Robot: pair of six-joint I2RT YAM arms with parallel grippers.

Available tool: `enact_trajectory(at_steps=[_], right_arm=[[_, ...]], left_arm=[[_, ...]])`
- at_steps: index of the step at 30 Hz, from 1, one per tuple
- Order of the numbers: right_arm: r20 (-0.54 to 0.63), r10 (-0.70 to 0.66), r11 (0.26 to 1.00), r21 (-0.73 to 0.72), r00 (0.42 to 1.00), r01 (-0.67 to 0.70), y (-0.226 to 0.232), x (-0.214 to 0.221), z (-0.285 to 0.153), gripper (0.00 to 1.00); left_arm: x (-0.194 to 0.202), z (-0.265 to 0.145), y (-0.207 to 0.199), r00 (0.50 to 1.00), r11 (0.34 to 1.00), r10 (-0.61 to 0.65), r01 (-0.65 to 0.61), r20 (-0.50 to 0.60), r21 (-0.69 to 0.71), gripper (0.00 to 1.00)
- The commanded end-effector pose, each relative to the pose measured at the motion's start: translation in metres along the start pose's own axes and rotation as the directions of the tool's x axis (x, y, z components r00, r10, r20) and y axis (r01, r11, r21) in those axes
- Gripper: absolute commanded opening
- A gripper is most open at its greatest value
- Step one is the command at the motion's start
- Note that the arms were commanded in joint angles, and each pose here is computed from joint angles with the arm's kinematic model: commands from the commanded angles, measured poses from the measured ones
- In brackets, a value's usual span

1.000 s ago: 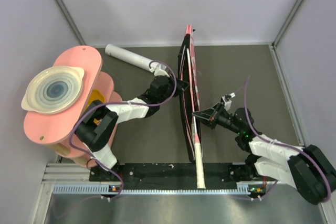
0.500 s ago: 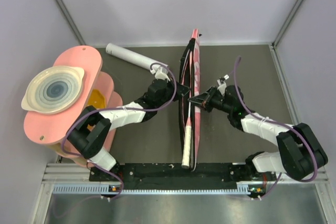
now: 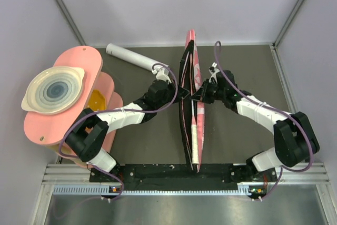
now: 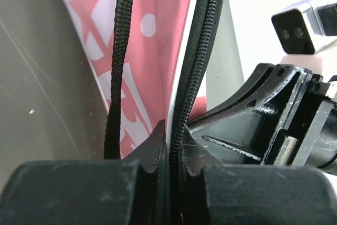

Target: Pack up the badminton gear

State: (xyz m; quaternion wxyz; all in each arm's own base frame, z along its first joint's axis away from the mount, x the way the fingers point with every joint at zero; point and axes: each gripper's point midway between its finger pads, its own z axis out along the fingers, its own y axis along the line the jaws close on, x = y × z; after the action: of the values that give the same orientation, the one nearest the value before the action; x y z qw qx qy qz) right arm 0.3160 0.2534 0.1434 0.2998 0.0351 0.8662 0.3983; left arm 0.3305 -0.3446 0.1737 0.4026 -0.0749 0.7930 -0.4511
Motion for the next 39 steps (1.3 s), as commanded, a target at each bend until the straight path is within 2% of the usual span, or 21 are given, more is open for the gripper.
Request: enact_trajectory(at_steps=[1, 2, 3, 6, 12, 18, 24, 32, 34, 35, 37, 38, 39], right_arm=[[0.075, -0.166, 0.986, 0.007, 0.983, 0.166, 0.001, -0.031, 0.000, 0.02], [0.066, -0.167, 0.986, -0.001, 0.984, 0.168, 0.003, -0.029, -0.001, 0.06], [0.031, -0.168, 0.986, -0.001, 0.985, 0.168, 0.004, -0.020, -0.003, 0.15], [-0.016, -0.184, 0.983, -0.010, 0.983, 0.184, 0.009, -0.002, -0.008, 0.28], [-0.068, -0.220, 0.975, -0.048, 0.973, 0.217, 0.029, 0.046, -0.033, 0.37], [-0.105, -0.233, 0.972, -0.005, 0.967, 0.233, 0.017, 0.085, -0.043, 0.38], [-0.134, -0.268, 0.956, 0.084, 0.954, 0.280, 0.003, 0.098, -0.050, 0.39], [-0.172, -0.272, 0.949, 0.113, 0.947, 0.293, -0.003, 0.121, -0.052, 0.41], [-0.168, -0.266, 0.950, 0.120, 0.949, 0.287, -0.006, 0.122, -0.050, 0.38], [-0.155, -0.267, 0.948, 0.135, 0.951, 0.288, -0.007, 0.119, -0.049, 0.27], [-0.123, -0.269, 0.948, 0.142, 0.955, 0.285, -0.003, 0.111, -0.047, 0.15], [-0.103, -0.270, 0.947, 0.152, 0.957, 0.283, -0.002, 0.105, -0.046, 0.04], [-0.095, -0.272, 0.948, 0.146, 0.958, 0.284, 0.001, 0.103, -0.046, 0.01]], left_arm=[[-0.007, -0.009, -0.039, 1.000, 0.993, 0.028, -0.027, -0.009, 0.112, 0.00], [-0.007, -0.008, -0.038, 1.000, 0.994, 0.028, -0.027, -0.011, 0.110, 0.00], [-0.007, -0.008, -0.039, 1.000, 0.993, 0.027, -0.025, -0.010, 0.113, 0.00], [-0.009, -0.007, -0.042, 1.000, 0.993, 0.021, -0.020, -0.007, 0.118, 0.00], [-0.014, -0.009, -0.047, 1.000, 0.992, 0.017, -0.017, 0.001, 0.123, 0.00], [-0.011, -0.009, -0.050, 1.000, 0.990, 0.001, 0.001, -0.013, 0.139, 0.00], [-0.009, -0.010, -0.049, 1.000, 0.991, 0.002, 0.001, -0.020, 0.137, 0.00], [-0.009, -0.009, -0.051, 1.000, 0.989, -0.010, 0.013, -0.023, 0.145, 0.00], [-0.006, -0.009, -0.051, 0.999, 0.989, -0.008, 0.013, -0.033, 0.146, 0.00], [-0.005, -0.009, -0.051, 0.999, 0.989, -0.008, 0.014, -0.037, 0.146, 0.00], [-0.003, -0.009, -0.050, 0.999, 0.989, -0.009, 0.015, -0.047, 0.145, 0.00], [-0.002, -0.009, -0.049, 0.999, 0.989, -0.012, 0.019, -0.051, 0.143, 0.00], [-0.001, -0.009, -0.048, 0.998, 0.990, -0.015, 0.023, -0.055, 0.140, 0.00]])
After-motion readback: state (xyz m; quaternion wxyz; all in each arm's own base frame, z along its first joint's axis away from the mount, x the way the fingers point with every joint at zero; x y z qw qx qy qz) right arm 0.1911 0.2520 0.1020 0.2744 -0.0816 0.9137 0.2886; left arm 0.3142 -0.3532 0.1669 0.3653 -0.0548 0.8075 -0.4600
